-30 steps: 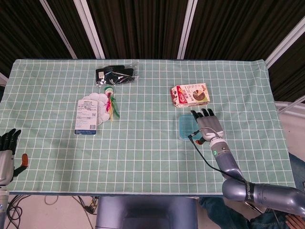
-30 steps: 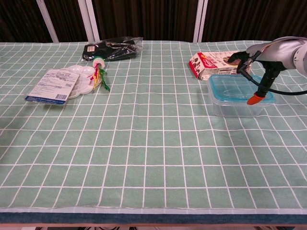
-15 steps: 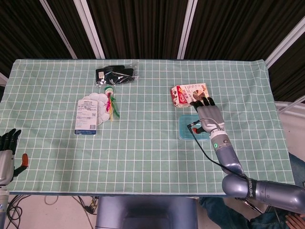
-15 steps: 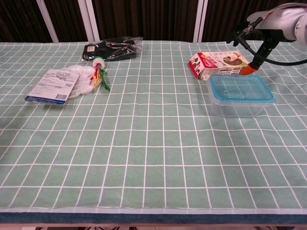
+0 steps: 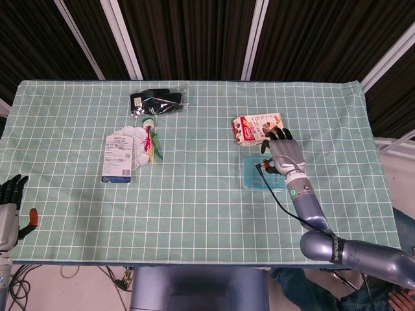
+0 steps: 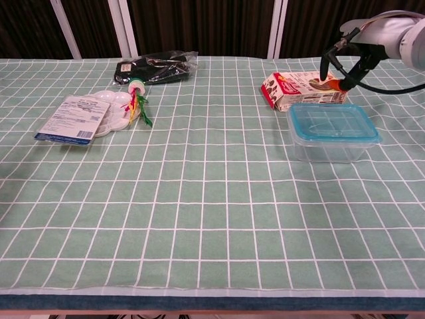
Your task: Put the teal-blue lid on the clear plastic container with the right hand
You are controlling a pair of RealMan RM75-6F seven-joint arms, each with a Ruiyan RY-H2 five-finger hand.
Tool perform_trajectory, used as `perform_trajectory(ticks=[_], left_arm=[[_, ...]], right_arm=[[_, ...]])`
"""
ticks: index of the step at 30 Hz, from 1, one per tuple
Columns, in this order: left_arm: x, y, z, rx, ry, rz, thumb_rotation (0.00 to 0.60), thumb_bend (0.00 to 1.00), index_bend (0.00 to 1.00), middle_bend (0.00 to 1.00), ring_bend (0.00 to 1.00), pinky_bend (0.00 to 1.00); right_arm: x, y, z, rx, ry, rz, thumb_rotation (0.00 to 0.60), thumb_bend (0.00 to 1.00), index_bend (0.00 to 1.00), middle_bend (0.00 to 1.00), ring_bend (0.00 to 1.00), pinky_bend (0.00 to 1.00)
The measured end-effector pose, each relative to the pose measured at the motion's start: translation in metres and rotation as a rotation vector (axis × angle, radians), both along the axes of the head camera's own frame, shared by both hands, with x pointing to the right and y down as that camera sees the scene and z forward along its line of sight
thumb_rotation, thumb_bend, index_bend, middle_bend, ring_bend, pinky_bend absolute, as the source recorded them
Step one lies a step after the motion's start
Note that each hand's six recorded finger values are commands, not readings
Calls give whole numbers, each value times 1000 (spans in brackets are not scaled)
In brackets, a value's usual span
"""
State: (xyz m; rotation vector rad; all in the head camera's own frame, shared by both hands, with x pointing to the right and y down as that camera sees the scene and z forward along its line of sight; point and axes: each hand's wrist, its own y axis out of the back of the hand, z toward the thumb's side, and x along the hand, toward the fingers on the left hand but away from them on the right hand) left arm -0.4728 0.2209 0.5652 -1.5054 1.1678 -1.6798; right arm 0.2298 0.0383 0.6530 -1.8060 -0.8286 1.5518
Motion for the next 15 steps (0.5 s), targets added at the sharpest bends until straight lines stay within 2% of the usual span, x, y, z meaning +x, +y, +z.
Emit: perform_trajectory(ticks=[8,15], left_arm=[[0,0,1,-4,-1,0,600,542,31,0,0,0],[0,0,1,-4,-2,2,600,541,32,0,0,0]], right_arm=[[5,6,4,-1,-4,5,600,479,545,201,0,0],[10,16,10,-21,5,-2,600,480,549,199,0,0]])
